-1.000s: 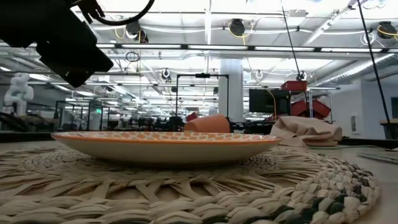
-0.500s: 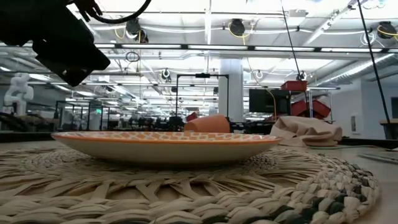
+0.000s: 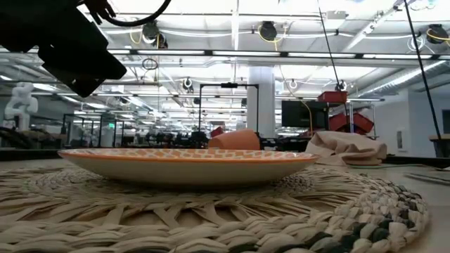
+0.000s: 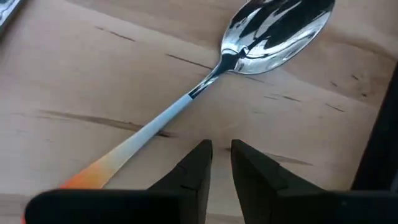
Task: Set table place
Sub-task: Put the orange spoon to the right of the orange knife
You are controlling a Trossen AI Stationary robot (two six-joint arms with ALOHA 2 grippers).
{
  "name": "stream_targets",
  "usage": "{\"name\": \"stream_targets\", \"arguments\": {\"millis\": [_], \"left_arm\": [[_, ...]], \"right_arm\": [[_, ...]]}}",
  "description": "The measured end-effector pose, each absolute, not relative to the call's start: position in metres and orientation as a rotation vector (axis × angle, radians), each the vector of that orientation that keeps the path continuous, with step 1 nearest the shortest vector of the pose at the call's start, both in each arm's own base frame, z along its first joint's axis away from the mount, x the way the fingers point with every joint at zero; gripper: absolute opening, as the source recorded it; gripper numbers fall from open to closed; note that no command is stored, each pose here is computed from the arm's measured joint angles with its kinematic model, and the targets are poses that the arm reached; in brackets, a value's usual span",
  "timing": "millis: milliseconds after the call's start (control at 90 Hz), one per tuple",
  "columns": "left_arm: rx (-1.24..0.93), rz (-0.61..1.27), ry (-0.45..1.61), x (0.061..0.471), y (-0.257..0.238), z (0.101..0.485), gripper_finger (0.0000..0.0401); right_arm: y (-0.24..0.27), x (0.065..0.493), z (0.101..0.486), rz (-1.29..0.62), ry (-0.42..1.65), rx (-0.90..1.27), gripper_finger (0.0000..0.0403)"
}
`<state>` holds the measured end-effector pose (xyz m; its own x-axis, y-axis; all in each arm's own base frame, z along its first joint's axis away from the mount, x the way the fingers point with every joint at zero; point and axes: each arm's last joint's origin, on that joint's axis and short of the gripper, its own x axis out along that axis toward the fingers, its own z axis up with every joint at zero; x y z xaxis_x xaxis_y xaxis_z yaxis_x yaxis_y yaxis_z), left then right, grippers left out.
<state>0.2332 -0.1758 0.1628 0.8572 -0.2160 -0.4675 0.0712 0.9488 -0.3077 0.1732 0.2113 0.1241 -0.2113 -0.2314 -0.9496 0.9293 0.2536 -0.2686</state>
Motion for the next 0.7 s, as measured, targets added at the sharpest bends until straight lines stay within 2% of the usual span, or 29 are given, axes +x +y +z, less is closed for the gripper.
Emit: {"name": "stream_targets", "arguments": {"millis": [278,700], "left_arm": [[-0.286,-0.150,0.519,0.233,-0.176,0.163,0.0128],[-0.285,-0.145,0.518,0.233,-0.175,0.163,0.0128]], "right_arm": [[0.198,0.176,0.124,-1.299,1.311,0.638,0.0054],[0.180,0.187,0.118,-1.314,1.309,0.629,0.0054]]}}
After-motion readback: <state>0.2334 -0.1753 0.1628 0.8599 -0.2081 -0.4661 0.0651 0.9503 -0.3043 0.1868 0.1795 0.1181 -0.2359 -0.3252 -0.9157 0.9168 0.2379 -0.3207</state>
